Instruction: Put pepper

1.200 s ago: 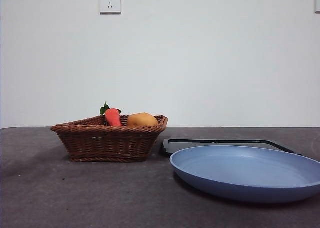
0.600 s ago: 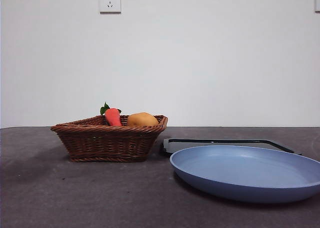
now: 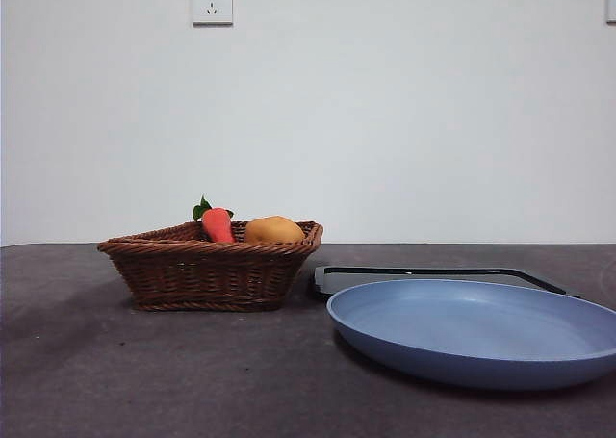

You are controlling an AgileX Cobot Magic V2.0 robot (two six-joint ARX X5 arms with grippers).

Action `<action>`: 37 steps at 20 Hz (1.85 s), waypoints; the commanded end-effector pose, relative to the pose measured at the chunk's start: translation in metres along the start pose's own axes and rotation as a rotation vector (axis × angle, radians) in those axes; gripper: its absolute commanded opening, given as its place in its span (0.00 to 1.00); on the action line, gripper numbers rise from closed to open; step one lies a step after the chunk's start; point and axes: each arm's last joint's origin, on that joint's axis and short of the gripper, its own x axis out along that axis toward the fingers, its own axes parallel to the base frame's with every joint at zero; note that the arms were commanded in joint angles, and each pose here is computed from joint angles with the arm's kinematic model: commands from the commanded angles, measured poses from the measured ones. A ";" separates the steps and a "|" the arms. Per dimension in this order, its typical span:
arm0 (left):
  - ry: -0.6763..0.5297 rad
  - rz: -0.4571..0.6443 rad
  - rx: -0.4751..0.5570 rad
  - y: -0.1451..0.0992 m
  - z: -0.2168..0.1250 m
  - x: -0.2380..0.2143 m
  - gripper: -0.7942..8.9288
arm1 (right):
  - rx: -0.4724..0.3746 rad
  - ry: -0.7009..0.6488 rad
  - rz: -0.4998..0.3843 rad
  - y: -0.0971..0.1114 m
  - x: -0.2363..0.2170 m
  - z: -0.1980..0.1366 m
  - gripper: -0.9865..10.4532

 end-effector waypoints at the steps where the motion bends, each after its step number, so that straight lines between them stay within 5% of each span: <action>1: -0.020 -0.010 0.029 -0.002 0.005 -0.002 0.41 | 0.013 0.022 0.002 -0.006 0.013 0.013 0.34; 16: -0.020 -0.010 0.029 -0.002 0.005 -0.002 0.41 | 0.109 0.247 -0.010 -0.060 0.136 0.041 0.33; 26: -0.019 -0.009 0.029 -0.002 0.005 -0.002 0.41 | 0.132 0.310 0.001 -0.068 0.159 0.036 0.29; 33: -0.019 -0.009 0.029 -0.002 0.005 -0.002 0.41 | 0.138 0.330 0.006 -0.069 0.165 0.034 0.10; 37: -0.025 -0.002 0.020 -0.002 0.005 -0.002 0.41 | 0.177 0.329 0.000 -0.069 0.163 0.034 0.09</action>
